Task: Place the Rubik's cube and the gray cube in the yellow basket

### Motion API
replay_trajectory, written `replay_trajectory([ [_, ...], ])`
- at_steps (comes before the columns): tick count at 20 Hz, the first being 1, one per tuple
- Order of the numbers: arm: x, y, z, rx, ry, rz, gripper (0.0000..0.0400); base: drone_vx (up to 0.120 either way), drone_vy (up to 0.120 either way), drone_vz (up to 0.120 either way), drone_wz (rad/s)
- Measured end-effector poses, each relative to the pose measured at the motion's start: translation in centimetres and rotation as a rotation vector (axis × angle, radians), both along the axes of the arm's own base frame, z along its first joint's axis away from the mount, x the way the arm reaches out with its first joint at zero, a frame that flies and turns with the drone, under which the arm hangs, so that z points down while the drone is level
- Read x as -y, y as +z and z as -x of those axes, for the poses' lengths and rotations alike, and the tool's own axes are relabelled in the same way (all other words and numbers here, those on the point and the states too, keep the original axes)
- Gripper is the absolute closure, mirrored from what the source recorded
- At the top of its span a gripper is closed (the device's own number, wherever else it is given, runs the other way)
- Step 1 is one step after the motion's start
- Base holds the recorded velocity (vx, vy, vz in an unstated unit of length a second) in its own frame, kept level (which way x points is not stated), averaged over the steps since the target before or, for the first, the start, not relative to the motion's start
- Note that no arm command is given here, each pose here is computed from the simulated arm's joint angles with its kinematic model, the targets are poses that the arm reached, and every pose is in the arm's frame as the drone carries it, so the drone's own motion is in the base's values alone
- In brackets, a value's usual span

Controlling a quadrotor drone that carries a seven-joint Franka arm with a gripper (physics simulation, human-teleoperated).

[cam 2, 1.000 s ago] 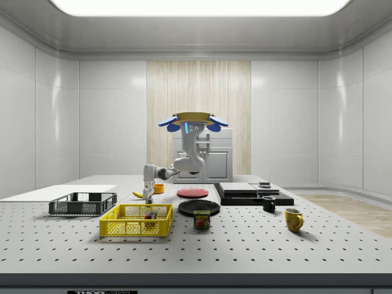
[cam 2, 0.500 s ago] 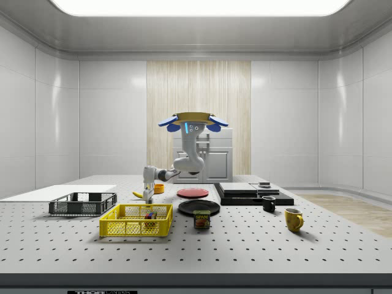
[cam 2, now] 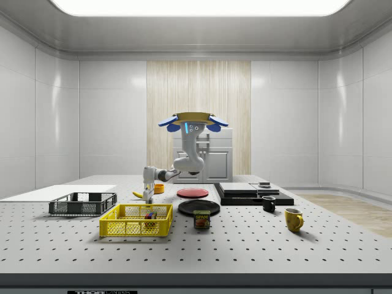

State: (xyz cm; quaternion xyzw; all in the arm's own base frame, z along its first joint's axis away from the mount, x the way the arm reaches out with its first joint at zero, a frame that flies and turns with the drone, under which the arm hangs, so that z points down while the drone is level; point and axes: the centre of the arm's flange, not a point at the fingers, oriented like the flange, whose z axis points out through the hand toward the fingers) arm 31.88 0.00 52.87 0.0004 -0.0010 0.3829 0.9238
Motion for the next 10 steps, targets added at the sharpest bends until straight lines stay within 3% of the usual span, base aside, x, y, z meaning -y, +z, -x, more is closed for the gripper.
replay_trajectory([
  [3, 0.0, -0.8, 0.00, 0.0000, 0.000, 0.000, 0.0148, 0.000, 0.000, 0.013, 0.000],
  [10, 0.0, -3.6, 0.00, -0.0001, 0.000, 0.000, 0.0150, 0.000, 0.000, 0.120, 0.000],
])
